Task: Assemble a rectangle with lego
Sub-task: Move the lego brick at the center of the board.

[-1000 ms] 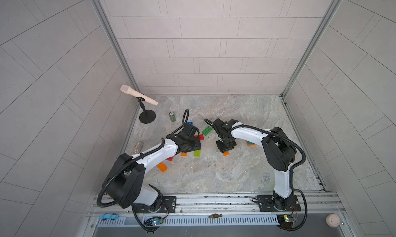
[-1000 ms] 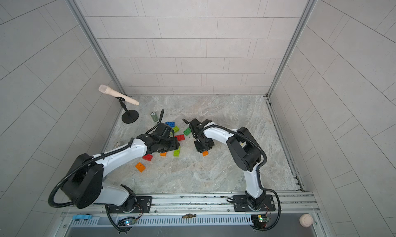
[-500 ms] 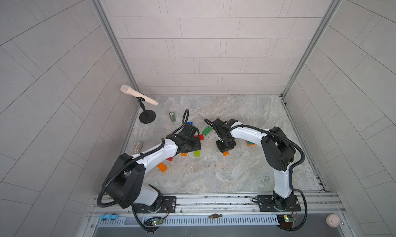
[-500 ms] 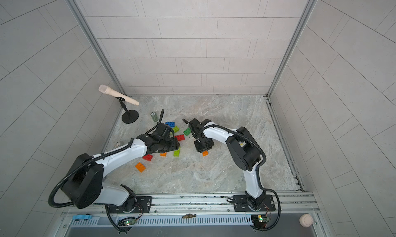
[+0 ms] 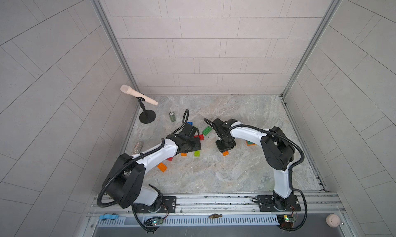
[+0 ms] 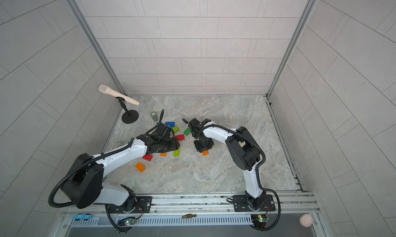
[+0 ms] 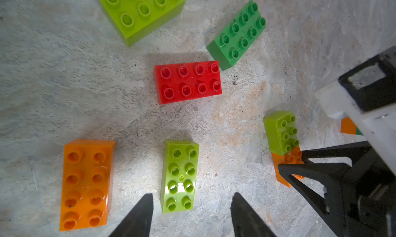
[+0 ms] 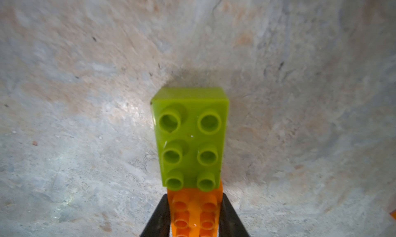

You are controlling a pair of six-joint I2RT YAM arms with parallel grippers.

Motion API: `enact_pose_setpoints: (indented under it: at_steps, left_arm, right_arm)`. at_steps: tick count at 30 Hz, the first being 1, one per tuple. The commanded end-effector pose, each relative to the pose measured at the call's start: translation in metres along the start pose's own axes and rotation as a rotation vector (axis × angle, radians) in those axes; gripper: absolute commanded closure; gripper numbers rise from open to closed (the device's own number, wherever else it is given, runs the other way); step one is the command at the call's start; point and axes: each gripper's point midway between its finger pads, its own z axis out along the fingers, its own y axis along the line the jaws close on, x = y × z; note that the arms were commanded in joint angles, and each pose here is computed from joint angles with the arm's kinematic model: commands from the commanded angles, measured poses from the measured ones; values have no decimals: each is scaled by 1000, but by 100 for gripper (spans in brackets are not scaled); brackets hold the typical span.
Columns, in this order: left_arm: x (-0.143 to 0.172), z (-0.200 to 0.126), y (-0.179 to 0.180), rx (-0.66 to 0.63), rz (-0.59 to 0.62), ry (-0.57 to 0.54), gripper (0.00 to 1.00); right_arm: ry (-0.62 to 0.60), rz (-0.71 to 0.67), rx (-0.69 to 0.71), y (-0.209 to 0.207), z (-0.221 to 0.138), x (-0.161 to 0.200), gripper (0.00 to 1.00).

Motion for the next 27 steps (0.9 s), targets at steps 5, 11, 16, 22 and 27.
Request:
enact_pose_setpoints:
  at_steps: [5, 11, 16, 22, 27]
  left_arm:
    - [3, 3, 5, -10, 11, 4, 37]
    - [3, 2, 5, -7, 11, 2, 37]
    - [2, 1, 4, -4, 11, 1, 37]
    - [0, -1, 2, -1, 15, -9, 37]
    - [-5, -5, 0, 0, 29, -25, 37]
  right_arm:
    - [12, 12, 18, -1, 12, -3, 66]
    - [16, 12, 22, -1, 13, -2, 65]
    - [7, 13, 14, 0, 9, -4, 56]
    - [-24, 11, -21, 5, -7, -6, 41]
    - [-84, 13, -33, 1, -37, -11, 32]
